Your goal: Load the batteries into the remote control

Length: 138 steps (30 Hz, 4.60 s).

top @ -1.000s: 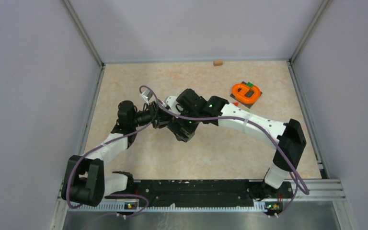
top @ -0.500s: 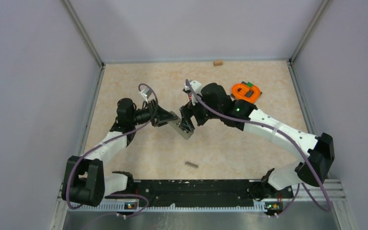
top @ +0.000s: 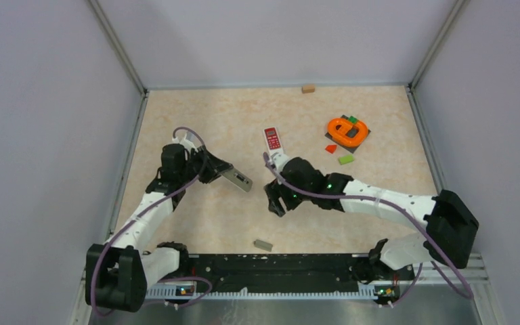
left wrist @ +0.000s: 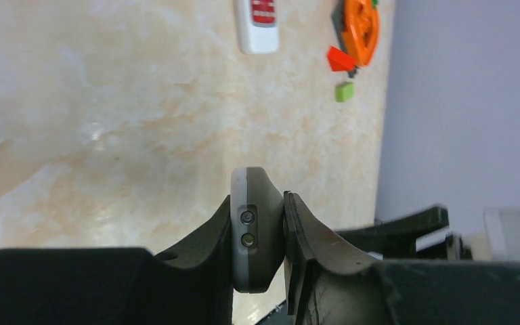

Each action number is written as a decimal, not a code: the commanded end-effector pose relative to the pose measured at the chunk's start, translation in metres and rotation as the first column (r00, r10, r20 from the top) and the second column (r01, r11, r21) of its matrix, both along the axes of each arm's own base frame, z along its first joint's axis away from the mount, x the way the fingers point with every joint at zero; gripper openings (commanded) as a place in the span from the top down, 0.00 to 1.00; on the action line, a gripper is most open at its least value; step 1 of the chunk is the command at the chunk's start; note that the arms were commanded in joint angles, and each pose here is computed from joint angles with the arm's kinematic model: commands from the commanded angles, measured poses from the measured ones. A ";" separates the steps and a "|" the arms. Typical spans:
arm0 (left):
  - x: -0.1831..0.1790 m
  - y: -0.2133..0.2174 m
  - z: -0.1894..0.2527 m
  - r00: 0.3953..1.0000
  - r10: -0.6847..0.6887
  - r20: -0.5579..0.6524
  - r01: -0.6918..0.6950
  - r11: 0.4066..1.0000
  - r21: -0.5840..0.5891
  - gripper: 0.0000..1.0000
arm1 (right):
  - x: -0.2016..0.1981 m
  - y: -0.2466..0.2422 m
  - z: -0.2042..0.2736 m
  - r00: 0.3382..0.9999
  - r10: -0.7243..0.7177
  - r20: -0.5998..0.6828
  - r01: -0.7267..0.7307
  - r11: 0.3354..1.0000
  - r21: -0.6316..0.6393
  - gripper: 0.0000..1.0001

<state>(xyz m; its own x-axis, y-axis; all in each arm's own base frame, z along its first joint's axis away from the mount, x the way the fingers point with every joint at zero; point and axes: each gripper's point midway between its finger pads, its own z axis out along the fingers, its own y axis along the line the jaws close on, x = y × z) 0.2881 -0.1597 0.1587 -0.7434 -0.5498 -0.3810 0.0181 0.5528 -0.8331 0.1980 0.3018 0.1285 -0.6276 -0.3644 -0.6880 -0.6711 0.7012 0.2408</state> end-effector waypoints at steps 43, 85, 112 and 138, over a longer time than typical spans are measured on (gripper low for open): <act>0.015 0.072 -0.019 0.956 0.288 -0.056 -0.278 0.951 0.136 1.00 | -0.060 0.043 -0.115 0.992 0.124 0.011 -0.109 0.913 -0.392 0.71; -0.006 0.015 0.005 0.999 -0.029 0.027 0.029 0.999 -0.016 1.00 | 0.070 -0.098 -0.111 0.874 -0.486 -0.007 0.433 0.785 -0.443 0.28; 0.003 -0.001 0.012 0.997 -0.036 0.062 0.033 0.999 0.039 1.00 | 0.008 -0.097 -0.062 0.960 -0.256 -0.109 0.202 0.911 -0.360 0.54; -0.002 -0.008 0.020 0.990 -0.116 0.085 0.113 0.993 0.041 1.00 | -0.043 -0.072 -0.106 0.952 -0.140 -0.273 -0.002 0.887 -0.462 0.53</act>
